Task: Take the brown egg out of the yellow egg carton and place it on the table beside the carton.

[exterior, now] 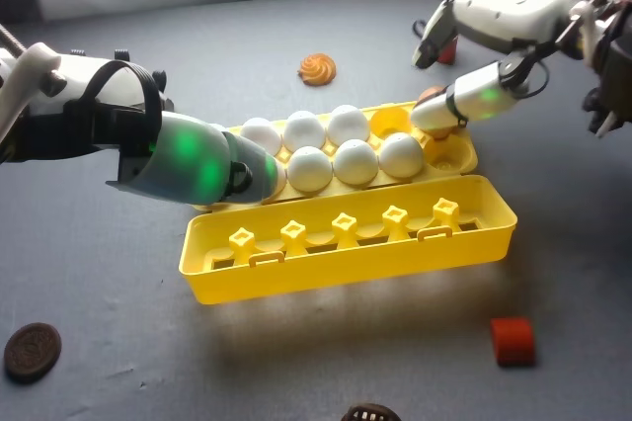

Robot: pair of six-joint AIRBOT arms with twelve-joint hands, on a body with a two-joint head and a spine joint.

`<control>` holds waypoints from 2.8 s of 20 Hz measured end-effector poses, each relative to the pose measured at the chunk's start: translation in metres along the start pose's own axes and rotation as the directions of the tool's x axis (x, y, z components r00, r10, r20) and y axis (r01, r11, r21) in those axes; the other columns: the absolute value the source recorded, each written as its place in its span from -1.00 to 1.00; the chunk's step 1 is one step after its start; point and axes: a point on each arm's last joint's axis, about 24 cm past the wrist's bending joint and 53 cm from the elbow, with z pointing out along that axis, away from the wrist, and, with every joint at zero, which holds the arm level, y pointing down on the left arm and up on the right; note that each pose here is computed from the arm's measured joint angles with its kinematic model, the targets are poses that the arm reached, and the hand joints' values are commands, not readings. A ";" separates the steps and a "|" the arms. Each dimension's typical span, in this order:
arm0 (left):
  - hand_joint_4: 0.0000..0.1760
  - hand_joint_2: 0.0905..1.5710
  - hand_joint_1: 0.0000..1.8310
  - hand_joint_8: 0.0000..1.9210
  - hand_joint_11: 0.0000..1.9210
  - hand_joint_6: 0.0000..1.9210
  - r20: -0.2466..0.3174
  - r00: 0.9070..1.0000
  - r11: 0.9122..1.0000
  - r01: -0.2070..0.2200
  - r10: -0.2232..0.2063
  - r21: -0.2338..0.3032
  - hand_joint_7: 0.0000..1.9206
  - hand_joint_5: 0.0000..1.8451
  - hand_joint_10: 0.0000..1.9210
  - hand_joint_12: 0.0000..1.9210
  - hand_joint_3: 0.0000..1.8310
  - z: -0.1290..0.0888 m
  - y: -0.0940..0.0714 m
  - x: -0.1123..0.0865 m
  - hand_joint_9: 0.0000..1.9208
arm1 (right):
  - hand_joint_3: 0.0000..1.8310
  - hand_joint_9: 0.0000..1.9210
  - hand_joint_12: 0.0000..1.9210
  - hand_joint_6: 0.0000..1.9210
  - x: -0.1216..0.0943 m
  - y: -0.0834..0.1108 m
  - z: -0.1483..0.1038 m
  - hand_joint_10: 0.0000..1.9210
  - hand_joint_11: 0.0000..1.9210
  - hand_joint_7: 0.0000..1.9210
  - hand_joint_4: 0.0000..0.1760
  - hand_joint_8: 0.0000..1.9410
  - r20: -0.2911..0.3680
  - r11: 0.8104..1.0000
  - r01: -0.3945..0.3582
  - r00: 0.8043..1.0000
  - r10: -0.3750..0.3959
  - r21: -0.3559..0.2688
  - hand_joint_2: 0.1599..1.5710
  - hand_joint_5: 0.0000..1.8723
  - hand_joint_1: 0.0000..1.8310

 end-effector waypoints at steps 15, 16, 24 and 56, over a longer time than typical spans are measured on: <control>-1.00 0.39 -1.00 -1.00 -0.97 -1.00 0.001 1.000 1.000 0.002 -0.002 0.003 -0.89 -0.89 -1.00 -0.97 -1.00 0.000 -0.001 -0.001 -0.91 | -0.99 -1.00 -1.00 -0.94 0.015 -0.008 -0.003 -1.00 -1.00 -1.00 0.66 -1.00 -0.026 1.000 0.016 1.000 -0.016 0.013 0.00 0.12 -0.34; -1.00 0.39 -1.00 -1.00 -0.98 -1.00 0.000 1.000 1.000 0.002 -0.002 0.003 -0.89 -0.90 -1.00 -0.98 -1.00 0.000 -0.001 0.000 -0.92 | -0.99 -1.00 -1.00 -0.95 0.015 -0.008 -0.003 -1.00 -1.00 -1.00 0.43 -1.00 -0.026 1.000 0.017 1.000 -0.016 0.012 0.01 0.12 -0.31; -1.00 0.39 -1.00 -0.99 -0.95 -0.99 0.001 1.000 1.000 0.002 -0.002 0.003 -0.88 -0.89 -0.99 -0.96 -1.00 0.000 -0.001 -0.001 -0.90 | -1.00 -1.00 -1.00 -0.33 0.013 -0.005 -0.003 -1.00 -1.00 -0.92 1.00 -0.99 -0.024 0.999 0.033 0.999 -0.033 0.003 0.22 0.27 0.18; -1.00 0.40 -1.00 -1.00 -1.00 -1.00 0.002 1.000 1.000 0.002 -0.002 0.002 -0.87 -0.88 -1.00 -0.87 -1.00 0.000 -0.001 -0.001 -0.89 | -1.00 -1.00 -1.00 -0.16 -0.024 -0.084 -0.069 -1.00 -1.00 -0.85 1.00 -1.00 -0.070 0.971 0.209 0.977 -0.202 0.115 0.26 0.17 0.15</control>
